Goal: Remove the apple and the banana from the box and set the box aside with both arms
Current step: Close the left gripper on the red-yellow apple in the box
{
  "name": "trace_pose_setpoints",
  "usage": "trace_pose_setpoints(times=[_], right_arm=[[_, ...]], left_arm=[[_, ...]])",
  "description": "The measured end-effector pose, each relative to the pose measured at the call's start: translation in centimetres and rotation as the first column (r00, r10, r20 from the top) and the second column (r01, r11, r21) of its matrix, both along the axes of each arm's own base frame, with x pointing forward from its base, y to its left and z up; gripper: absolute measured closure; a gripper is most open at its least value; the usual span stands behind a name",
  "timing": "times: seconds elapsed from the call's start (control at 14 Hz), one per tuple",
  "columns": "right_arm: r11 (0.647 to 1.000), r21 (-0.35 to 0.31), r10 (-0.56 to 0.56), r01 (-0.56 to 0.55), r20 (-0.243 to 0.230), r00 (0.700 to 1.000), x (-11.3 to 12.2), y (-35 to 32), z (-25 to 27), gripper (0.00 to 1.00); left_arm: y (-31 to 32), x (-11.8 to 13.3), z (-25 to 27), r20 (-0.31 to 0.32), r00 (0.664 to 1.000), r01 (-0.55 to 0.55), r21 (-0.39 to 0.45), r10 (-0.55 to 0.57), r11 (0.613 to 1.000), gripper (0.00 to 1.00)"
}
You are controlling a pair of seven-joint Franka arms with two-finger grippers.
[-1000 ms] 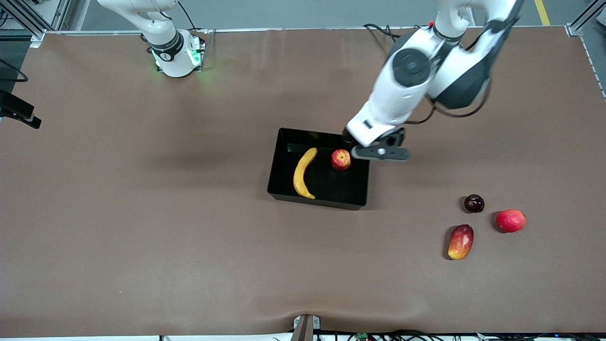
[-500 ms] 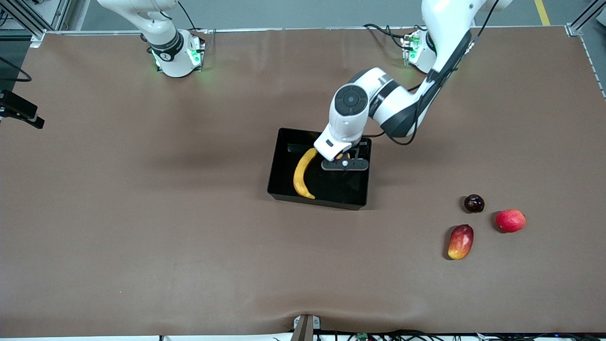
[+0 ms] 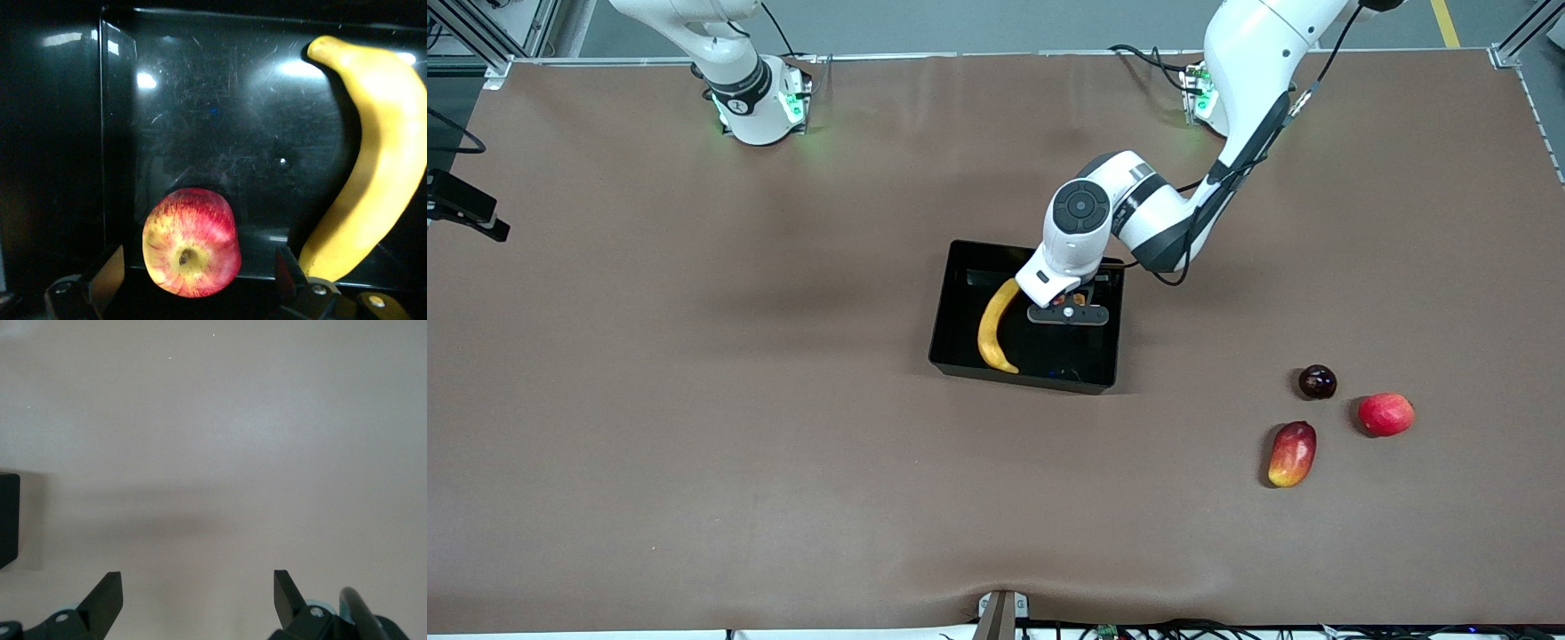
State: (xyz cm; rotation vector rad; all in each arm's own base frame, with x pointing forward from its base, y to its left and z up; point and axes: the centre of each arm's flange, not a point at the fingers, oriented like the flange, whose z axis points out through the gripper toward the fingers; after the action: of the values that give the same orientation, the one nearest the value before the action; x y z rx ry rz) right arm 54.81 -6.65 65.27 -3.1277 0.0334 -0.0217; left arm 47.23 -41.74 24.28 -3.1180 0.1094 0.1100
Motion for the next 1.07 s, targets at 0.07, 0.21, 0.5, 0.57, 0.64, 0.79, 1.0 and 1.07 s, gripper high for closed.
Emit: trace_pose_setpoints(times=[0.07,0.21,0.5,0.57,0.64,0.79,1.0,1.07], right_arm=[[1.0,0.0,0.0,0.0,0.0,1.0,0.0,0.0,0.0,0.0],[1.0,0.0,0.0,0.0,0.0,1.0,0.0,0.0,0.0,0.0],[1.0,0.0,-0.004,0.004,0.0,1.0,0.0,-0.2,0.0,0.0],[1.0,0.0,-0.004,0.004,0.0,1.0,0.0,-0.2,0.0,0.0],[1.0,0.0,-0.003,0.003,0.0,1.0,0.0,-0.2,0.0,0.0],[1.0,0.0,0.0,0.0,0.0,1.0,0.0,0.0,0.0,0.0],[1.0,0.0,0.0,0.0,0.0,1.0,0.0,0.0,0.0,0.0],[1.0,0.0,0.0,0.0,0.0,1.0,0.0,0.0,0.0,0.0]], left_arm=[[0.0,-0.1,-0.4,-0.001,1.0,0.007,0.006,-0.007,1.0,0.0],[0.1,-0.2,-1.2,0.0,1.0,0.025,0.02,-0.025,1.0,0.0],[-0.1,-0.3,-3.2,0.007,0.999,0.048,0.017,-0.048,0.999,0.01],[-0.1,-0.3,-3.4,0.006,0.999,0.047,0.014,-0.047,0.999,0.04],[-0.1,-0.3,-3.5,0.006,0.999,0.046,0.013,-0.046,0.999,0.13],[-0.1,-0.2,-3.3,0.009,0.999,0.046,0.011,-0.046,0.999,0.32],[-0.4,0.2,-2.7,0.021,0.999,0.043,0.002,-0.043,0.999,0.32],[-0.5,0.5,-2.1,0.033,0.999,0.042,-0.004,-0.042,0.999,0.32]])
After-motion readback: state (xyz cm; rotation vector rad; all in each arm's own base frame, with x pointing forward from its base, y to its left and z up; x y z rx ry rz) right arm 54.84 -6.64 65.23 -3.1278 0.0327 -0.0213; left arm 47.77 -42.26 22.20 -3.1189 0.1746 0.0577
